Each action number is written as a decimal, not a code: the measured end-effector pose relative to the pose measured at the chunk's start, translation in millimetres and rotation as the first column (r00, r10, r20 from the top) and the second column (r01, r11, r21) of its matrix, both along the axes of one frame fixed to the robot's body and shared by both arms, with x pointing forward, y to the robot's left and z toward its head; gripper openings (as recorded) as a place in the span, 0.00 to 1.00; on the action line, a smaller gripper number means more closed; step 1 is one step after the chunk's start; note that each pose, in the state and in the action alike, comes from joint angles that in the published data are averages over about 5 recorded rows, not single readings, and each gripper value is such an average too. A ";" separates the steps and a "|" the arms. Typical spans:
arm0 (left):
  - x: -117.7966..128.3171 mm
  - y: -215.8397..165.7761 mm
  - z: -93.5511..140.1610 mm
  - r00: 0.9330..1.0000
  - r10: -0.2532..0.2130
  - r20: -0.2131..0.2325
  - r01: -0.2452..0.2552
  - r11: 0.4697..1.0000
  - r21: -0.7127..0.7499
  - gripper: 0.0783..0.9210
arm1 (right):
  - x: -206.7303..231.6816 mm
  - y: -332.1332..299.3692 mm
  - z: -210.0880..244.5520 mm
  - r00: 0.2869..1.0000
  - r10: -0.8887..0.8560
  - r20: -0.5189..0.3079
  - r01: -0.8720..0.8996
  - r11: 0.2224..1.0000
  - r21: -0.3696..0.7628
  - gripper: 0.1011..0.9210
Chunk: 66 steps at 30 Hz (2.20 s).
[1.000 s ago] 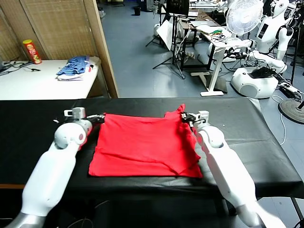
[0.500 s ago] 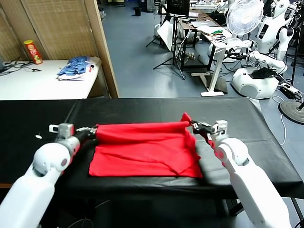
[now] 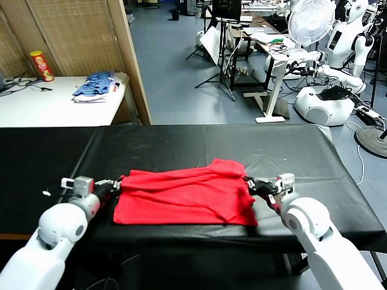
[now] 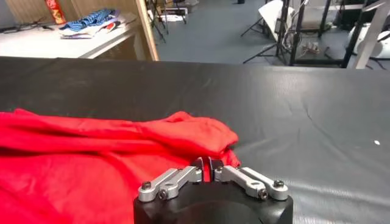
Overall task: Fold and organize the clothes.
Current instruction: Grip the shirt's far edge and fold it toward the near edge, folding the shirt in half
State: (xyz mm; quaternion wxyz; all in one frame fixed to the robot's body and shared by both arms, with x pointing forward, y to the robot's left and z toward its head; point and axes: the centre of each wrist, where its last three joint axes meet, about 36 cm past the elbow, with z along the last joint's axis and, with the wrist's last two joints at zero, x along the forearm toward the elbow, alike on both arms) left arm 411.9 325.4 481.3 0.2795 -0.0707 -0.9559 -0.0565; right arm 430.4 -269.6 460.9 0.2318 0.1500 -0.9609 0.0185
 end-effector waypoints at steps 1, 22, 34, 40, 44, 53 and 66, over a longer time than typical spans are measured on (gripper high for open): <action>-0.2 -1.0 -0.8 1.000 -0.002 -0.001 0.002 1.000 -0.001 0.06 | 1.9 0.5 -3.8 1.000 0.001 0.004 -0.001 1.000 0.004 0.18; 1.3 -8.4 -6.5 1.000 -0.009 -0.008 0.009 1.000 0.000 0.06 | 35.1 2.9 -41.1 1.000 0.001 -0.014 0.000 1.000 0.025 0.63; -0.6 -10.2 -5.6 1.000 -0.013 -0.005 0.013 1.000 0.002 0.06 | 43.3 3.5 -42.6 1.000 0.010 -0.001 -0.010 1.000 0.016 0.25; -0.8 -11.3 -6.0 1.000 -0.013 -0.005 0.013 1.000 0.001 0.06 | 45.9 2.4 -41.8 1.000 0.020 0.020 -0.021 1.000 0.022 0.07; -0.6 -11.7 -5.7 1.000 -0.013 -0.003 0.013 1.000 0.001 0.06 | 45.5 1.1 -41.6 0.999 0.028 0.042 -0.030 0.999 0.029 0.03; 1.8 -13.4 1.7 1.000 -0.016 0.020 0.016 1.000 0.000 0.06 | 31.4 -5.3 -26.1 0.995 0.030 0.090 -0.032 0.999 0.028 0.03; 5.5 -7.4 14.7 0.998 0.023 0.066 -0.026 0.999 0.032 0.06 | -16.9 -13.4 14.3 0.987 0.026 0.156 -0.036 0.997 0.064 0.03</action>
